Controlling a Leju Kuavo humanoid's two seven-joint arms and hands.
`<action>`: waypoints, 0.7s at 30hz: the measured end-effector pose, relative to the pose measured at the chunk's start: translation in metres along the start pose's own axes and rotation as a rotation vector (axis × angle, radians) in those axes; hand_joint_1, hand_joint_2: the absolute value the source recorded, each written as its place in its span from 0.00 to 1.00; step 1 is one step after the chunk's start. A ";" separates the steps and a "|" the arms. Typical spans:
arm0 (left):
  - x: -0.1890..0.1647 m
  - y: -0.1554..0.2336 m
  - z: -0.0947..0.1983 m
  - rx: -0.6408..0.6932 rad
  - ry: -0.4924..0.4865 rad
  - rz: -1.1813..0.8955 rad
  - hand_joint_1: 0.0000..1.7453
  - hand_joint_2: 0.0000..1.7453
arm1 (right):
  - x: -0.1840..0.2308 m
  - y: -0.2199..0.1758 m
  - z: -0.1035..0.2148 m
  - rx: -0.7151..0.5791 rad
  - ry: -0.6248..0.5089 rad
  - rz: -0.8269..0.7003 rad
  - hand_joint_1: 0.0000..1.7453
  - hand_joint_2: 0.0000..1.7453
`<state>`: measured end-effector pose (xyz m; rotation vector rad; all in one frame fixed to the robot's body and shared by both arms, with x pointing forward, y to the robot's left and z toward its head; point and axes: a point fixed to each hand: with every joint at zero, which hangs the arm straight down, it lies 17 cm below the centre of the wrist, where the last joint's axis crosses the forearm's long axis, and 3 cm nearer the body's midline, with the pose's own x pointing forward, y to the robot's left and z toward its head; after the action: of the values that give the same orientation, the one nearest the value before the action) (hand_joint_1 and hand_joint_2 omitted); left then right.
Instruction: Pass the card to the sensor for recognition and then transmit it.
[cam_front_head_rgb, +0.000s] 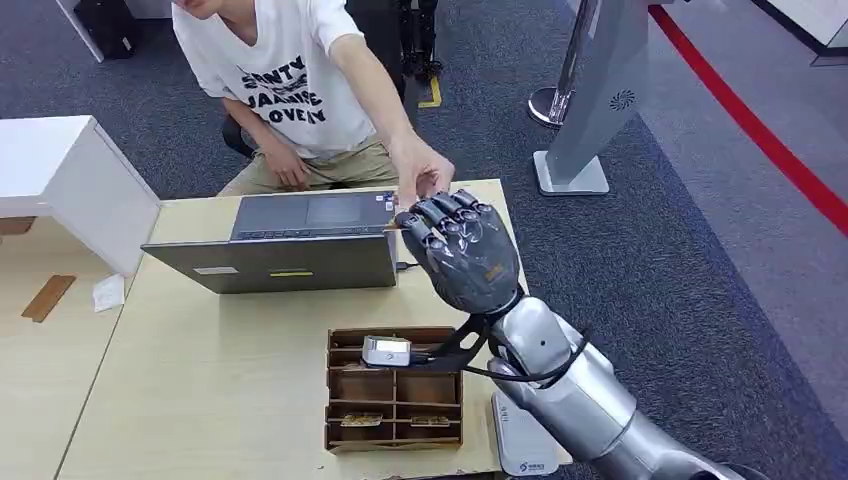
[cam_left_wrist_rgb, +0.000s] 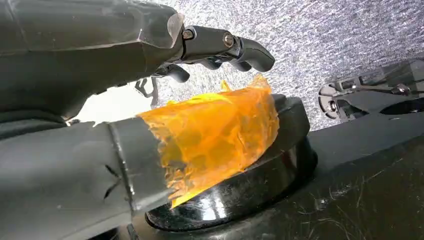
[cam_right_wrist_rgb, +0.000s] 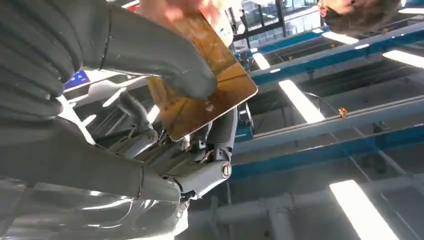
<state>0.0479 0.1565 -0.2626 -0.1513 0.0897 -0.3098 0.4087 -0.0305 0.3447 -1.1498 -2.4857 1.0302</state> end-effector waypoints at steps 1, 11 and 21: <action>0.000 0.000 0.000 0.000 0.000 0.000 0.00 0.00 | 0.000 0.000 0.000 0.001 0.000 0.001 1.00 1.00; 0.000 0.000 0.000 0.002 0.000 0.003 0.00 0.00 | -0.001 0.006 0.002 0.014 0.013 -0.002 1.00 1.00; 0.002 0.000 0.000 0.001 -0.010 0.027 0.00 0.00 | -0.016 0.009 0.013 0.026 0.215 -0.353 1.00 1.00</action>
<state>0.0496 0.1562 -0.2630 -0.1502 0.0820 -0.2824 0.4192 -0.0451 0.3303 -0.7316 -2.3789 0.7932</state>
